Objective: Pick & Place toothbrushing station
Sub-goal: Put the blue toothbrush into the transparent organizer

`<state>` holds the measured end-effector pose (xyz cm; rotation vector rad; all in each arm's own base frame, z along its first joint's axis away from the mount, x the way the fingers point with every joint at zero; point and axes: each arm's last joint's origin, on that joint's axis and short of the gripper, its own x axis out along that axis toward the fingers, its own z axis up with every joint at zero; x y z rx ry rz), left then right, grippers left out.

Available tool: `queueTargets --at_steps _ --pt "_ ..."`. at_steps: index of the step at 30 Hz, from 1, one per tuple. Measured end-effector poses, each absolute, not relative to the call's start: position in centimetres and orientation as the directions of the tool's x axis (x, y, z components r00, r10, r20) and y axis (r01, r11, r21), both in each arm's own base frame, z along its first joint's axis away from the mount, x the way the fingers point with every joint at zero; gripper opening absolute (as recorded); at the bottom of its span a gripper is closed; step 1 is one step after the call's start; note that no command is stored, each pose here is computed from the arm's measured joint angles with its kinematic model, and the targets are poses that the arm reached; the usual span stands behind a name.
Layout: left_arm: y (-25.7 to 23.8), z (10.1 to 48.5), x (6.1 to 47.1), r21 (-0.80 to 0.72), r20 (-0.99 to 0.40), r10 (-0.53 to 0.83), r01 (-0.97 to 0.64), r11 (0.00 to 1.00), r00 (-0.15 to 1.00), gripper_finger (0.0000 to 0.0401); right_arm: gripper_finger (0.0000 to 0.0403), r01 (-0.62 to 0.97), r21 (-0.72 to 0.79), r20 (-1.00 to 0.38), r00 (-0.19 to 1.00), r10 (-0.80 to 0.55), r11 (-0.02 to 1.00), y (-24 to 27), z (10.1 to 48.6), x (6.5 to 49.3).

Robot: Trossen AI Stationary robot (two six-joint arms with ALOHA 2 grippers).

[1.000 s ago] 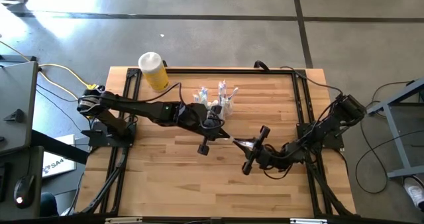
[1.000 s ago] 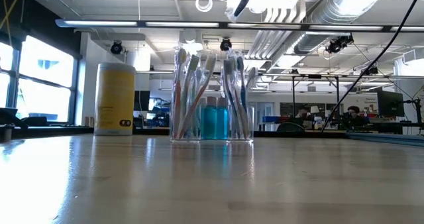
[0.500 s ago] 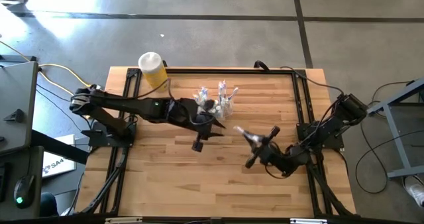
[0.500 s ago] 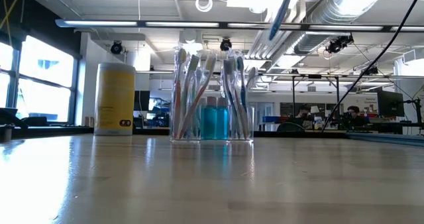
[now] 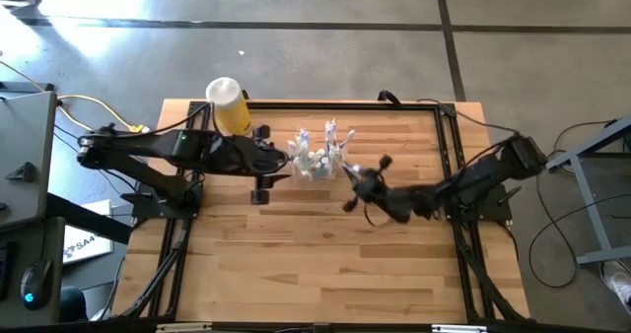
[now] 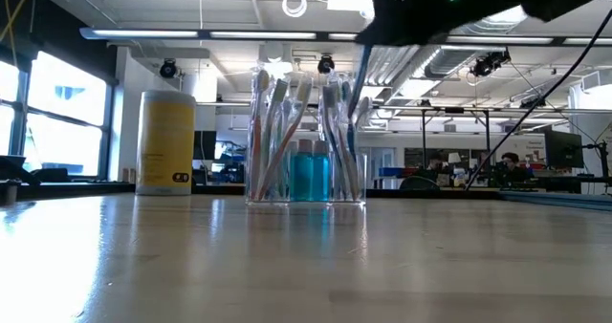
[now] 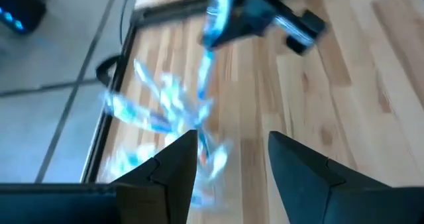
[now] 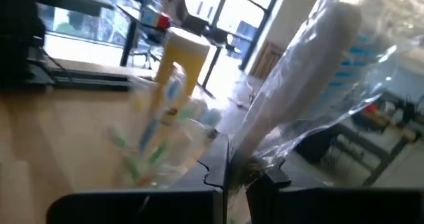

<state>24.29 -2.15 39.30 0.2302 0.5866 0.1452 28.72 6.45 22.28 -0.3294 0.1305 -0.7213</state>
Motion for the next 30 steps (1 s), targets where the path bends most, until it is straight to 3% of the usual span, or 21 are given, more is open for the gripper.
queueTargets --at_steps 6,11,17,30 --pt "-2.0 38.9 23.1 0.238 -0.600 0.207 -0.075 0.969 0.773 0.0177 0.0017 0.621 -0.222 -0.084 0.756 -0.650 0.751 1.5 21.3 29.8" --pt "-2.0 37.7 23.4 0.238 -0.627 0.208 -0.070 0.969 0.751 0.0177 0.0017 0.656 -0.173 -0.166 0.716 -0.678 0.735 -1.3 20.2 29.8" --pt "-2.1 36.2 23.7 0.255 -0.641 0.209 -0.052 0.965 0.739 0.0177 0.0017 0.639 -0.164 -0.246 0.711 -0.659 0.751 -1.8 19.3 29.6" --pt "-2.1 35.8 24.0 0.253 -0.630 0.208 -0.056 0.966 0.748 0.0177 0.0016 0.619 -0.162 -0.288 0.715 -0.637 0.768 -1.5 18.9 29.5"
